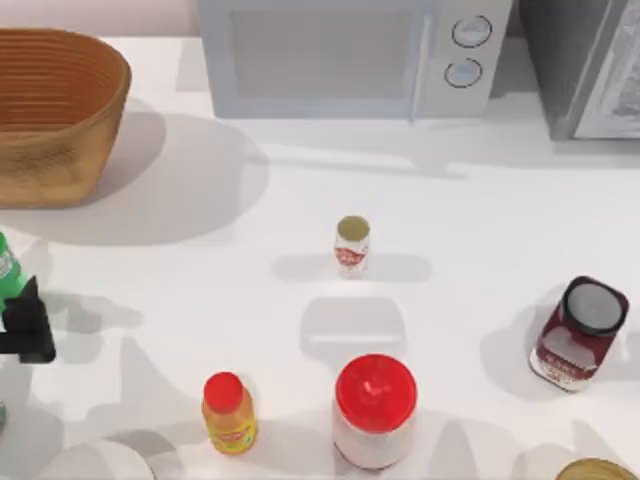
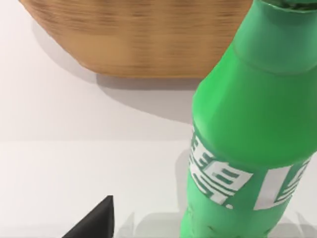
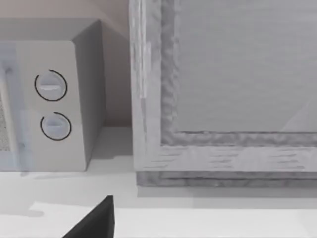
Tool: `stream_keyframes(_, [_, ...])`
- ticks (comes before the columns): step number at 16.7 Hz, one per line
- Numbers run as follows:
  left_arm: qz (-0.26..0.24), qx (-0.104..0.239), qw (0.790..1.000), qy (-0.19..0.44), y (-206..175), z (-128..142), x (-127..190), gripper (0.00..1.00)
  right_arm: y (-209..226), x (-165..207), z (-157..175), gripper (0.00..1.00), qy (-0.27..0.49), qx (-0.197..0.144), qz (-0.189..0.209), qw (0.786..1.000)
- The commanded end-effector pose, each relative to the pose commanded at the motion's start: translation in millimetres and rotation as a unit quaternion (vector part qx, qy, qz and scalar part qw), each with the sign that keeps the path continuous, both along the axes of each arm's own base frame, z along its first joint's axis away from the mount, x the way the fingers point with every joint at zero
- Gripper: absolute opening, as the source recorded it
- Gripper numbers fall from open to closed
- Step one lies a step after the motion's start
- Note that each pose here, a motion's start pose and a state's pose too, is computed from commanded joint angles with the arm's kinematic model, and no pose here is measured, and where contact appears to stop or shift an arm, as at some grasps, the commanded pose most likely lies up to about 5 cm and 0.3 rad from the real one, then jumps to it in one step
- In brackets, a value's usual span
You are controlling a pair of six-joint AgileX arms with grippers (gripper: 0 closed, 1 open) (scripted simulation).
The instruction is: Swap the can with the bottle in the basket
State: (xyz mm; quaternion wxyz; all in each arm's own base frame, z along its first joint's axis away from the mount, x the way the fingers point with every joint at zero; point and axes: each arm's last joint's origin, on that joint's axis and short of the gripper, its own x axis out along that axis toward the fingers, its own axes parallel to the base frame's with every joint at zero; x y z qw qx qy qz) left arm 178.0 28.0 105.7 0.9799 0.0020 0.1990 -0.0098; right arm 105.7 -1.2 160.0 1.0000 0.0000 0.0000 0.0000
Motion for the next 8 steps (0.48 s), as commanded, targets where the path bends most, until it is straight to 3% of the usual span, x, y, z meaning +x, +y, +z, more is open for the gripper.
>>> stream_keyframes(8, [0.0, 0.0, 1.0, -0.005, -2.6, 2.0, 11.5, 1.0, 0.0, 0.0, 0.0, 1.0, 0.0, 0.0, 0.0, 1.0])
